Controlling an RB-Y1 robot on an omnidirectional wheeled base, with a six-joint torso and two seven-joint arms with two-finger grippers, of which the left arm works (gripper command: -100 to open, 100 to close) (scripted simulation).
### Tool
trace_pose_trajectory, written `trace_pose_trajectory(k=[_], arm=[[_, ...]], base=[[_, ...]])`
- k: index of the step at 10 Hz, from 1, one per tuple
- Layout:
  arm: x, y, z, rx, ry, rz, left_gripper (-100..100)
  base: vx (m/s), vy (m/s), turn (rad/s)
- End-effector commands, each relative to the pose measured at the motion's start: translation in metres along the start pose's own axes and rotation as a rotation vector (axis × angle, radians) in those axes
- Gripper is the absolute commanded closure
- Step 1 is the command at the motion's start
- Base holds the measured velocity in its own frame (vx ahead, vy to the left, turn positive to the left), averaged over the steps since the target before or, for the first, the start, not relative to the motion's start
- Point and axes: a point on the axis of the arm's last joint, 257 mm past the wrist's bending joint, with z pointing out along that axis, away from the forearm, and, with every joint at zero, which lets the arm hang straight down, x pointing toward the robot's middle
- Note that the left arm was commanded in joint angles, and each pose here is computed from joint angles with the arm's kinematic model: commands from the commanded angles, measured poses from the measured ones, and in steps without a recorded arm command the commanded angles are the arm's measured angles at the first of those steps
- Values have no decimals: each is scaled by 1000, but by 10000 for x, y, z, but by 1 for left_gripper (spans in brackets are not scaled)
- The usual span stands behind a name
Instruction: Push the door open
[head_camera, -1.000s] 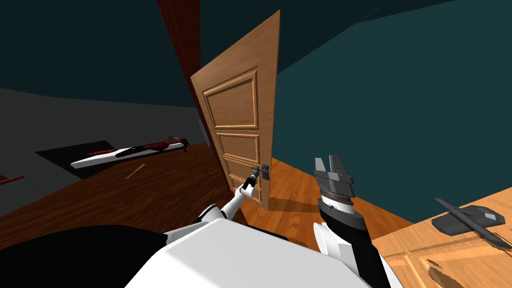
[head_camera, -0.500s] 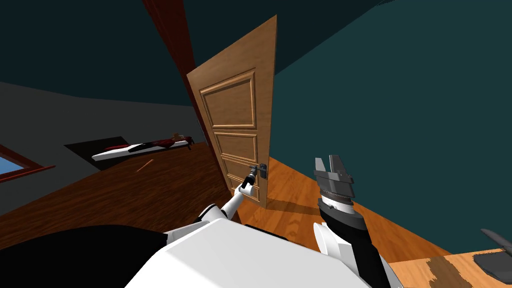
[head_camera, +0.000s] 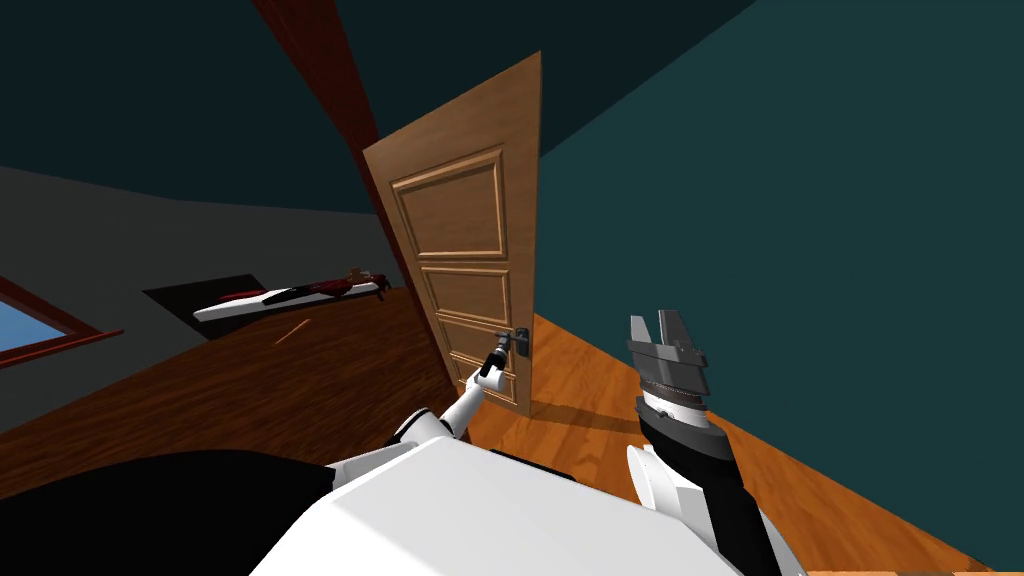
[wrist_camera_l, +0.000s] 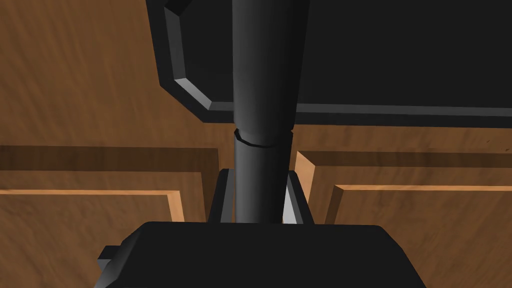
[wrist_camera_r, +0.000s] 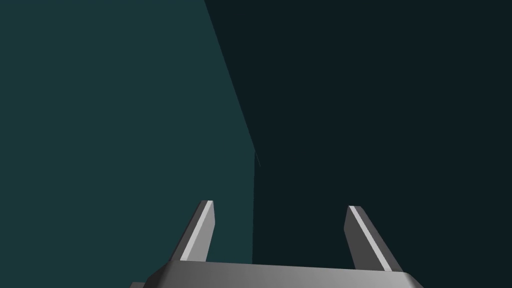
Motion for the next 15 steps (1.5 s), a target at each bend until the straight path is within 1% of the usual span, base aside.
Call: trace_pose_trajectory(k=[1, 2, 3, 5, 6, 11, 12, 13, 14, 15], arm=[[-155, -87, 36, 18, -23, 8, 100], [-155, -87, 36, 18, -23, 8, 100], [-271, -87, 36, 18, -43, 9, 100], [-432, -87, 33, 18, -72, 10, 100], [-473, -88, 32, 18, -80, 10, 100], [-806, -89, 11, 18, -142, 7, 100], [-806, -89, 11, 18, -142, 7, 100], [-927, -89, -1, 18, -166, 5, 100], [-966, -89, -6, 18, -173, 5, 100], [-1042, -88, -15, 18, -189, 3, 100]], base=[[179, -77, 43], [117, -65, 8], [155, -103, 39], [156, -128, 78], [156, -102, 69], [147, -112, 57], [120, -74, 51], [141, -92, 49], [179, -127, 79], [167, -123, 85]])
